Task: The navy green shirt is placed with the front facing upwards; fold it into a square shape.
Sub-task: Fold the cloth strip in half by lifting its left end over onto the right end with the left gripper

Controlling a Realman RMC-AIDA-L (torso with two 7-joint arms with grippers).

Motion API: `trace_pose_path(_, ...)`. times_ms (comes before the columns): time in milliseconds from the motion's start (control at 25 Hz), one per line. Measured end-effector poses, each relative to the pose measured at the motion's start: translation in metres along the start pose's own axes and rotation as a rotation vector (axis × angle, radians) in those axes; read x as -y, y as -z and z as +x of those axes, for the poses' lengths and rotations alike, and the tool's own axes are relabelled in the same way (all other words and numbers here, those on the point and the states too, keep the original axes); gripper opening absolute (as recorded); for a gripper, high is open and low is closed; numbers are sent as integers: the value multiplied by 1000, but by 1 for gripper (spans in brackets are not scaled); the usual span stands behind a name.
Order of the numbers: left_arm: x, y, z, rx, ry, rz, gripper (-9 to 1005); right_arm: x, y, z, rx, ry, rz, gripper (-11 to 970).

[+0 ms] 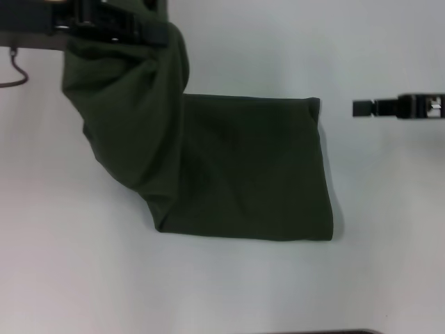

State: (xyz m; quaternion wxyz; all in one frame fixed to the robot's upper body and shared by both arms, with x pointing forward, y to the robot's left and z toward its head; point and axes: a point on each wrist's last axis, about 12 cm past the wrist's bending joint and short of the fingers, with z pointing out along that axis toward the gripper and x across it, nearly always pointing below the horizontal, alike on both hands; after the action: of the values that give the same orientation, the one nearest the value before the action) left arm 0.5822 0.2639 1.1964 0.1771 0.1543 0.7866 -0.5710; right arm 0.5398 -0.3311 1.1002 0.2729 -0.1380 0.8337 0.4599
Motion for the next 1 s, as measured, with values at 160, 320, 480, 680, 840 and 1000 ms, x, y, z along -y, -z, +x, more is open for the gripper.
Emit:
trace_pose_path(160,4,-18,1,-46,-10,23,110,3,10,14,-22,45,11,27)
trace_pose_path(320,4,-25,4,-58,-9,41,111,6,16,26,-45,90,27,28)
trace_pose_path(480,5,-33,9,-67,-12,63,113,8,20,32,-44,84,37,30)
trace_pose_path(680,11,-51,8,-85,-34,84,114,7,20,30,-38,79,33,31)
trace_pose_path(840,13,-73,7,-119,-48,62,116,7,19,28,-38,77,29,34)
trace_pose_path(1000,17,-94,2,-157,-77,0,117,6,18,26,-37,73,26,36)
